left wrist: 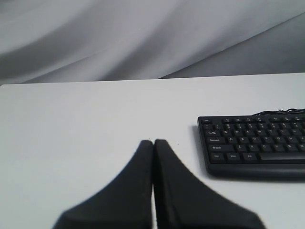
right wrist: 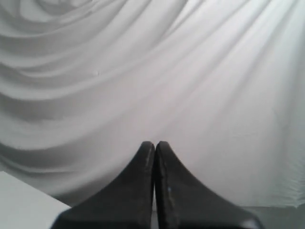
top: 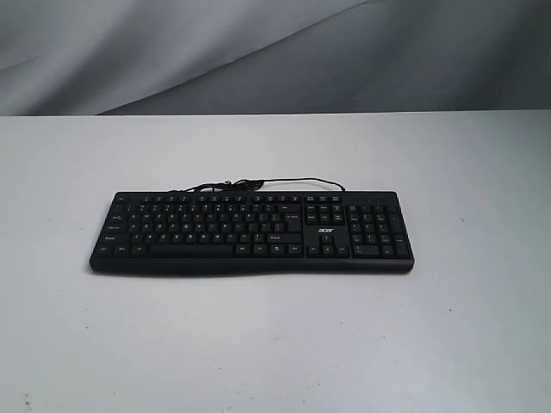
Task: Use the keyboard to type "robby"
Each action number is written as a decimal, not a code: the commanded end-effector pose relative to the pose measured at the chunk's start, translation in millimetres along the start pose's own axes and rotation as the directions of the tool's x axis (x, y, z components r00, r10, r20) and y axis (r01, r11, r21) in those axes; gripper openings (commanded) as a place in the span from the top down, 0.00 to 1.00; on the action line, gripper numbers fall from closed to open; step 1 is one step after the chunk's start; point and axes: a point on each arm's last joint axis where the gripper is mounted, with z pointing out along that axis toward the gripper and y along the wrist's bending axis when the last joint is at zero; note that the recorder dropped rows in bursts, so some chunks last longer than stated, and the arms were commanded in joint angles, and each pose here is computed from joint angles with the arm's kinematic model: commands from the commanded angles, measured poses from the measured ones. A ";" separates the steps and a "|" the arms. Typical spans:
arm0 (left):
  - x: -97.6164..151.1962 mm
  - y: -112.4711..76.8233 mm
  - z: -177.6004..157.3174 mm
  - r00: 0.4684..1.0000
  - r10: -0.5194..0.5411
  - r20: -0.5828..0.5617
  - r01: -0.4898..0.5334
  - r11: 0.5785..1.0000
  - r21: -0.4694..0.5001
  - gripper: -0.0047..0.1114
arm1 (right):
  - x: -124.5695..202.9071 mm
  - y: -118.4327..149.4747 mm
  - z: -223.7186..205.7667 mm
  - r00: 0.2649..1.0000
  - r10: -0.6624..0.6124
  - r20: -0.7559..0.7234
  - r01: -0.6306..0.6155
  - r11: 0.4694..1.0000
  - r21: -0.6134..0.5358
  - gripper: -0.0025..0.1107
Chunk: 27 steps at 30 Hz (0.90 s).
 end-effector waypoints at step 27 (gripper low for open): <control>0.9 -0.1 0.2 1.000 -0.012 0.003 0.012 1.000 0.001 0.96 | 82.5 -13.4 -82.6 0.926 0.137 -0.353 0.045 0.886 0.461 0.98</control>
